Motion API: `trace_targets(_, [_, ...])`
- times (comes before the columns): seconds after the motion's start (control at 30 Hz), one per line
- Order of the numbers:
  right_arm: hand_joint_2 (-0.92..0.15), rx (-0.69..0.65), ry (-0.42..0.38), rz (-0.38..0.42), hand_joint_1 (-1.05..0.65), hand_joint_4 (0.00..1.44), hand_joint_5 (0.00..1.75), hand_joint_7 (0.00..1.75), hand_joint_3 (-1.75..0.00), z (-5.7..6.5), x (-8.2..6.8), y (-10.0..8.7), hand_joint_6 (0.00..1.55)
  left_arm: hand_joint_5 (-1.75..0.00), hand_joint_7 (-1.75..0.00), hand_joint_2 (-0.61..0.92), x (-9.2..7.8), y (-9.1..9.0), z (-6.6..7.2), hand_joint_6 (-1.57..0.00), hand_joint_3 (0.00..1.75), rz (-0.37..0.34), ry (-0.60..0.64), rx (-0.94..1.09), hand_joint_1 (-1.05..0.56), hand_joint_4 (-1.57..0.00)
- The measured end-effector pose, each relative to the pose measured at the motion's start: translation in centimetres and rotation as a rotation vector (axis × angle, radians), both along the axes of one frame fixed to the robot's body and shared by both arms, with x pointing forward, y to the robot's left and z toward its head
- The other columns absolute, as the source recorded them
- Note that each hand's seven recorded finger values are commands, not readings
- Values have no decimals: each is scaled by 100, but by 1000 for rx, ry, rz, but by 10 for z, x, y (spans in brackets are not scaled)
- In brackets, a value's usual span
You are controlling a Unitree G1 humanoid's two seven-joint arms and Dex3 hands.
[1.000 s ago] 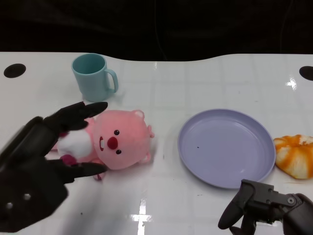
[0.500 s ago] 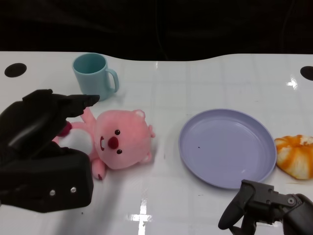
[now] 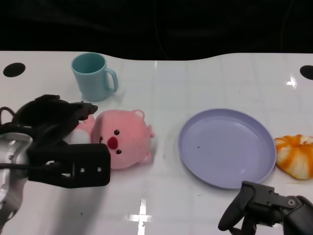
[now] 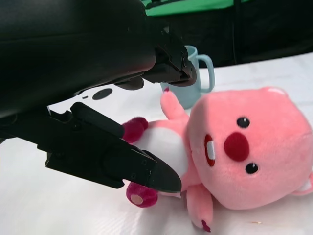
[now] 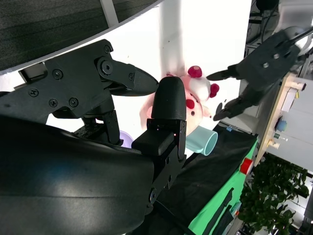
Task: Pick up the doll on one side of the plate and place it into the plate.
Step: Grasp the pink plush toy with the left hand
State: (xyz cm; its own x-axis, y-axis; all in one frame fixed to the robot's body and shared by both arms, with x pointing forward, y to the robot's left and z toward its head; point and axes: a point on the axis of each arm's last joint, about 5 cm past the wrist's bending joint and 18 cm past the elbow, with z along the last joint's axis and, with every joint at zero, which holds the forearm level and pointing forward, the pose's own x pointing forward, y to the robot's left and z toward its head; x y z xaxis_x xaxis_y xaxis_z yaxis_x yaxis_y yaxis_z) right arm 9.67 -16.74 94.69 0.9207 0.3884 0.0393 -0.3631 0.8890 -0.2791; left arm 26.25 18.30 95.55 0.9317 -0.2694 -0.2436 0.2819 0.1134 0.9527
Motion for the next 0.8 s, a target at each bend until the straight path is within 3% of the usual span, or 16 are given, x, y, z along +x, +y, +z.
trace_targets(0.17, [-76, 0, -1, -1, -27, 64, 162, 133, -69, 0, 0, 0, 57, -37, 0, 91, 12, -5, -10, -30, 1, 14, 29, 23, -65, -3])
trace_targets(0.27, [-76, 1, -2, -2, -28, 64, 162, 133, -69, 1, -1, 0, 57, -26, 0, 91, 21, -9, -16, -30, 0, 28, 66, 35, -64, -7])
trace_targets(0.47, [-76, 2, -4, -2, -27, 65, 162, 132, -68, 2, -2, 0, 57, -18, 0, 91, 32, -15, -36, -29, 1, 44, 131, 80, -65, -12])
trace_targets(0.8, [-75, 1, -1, -5, -27, 65, 161, 132, -69, 3, -3, 0, 57, -10, -2, 91, 50, -27, -51, -36, 0, 46, 206, 129, -60, -27])
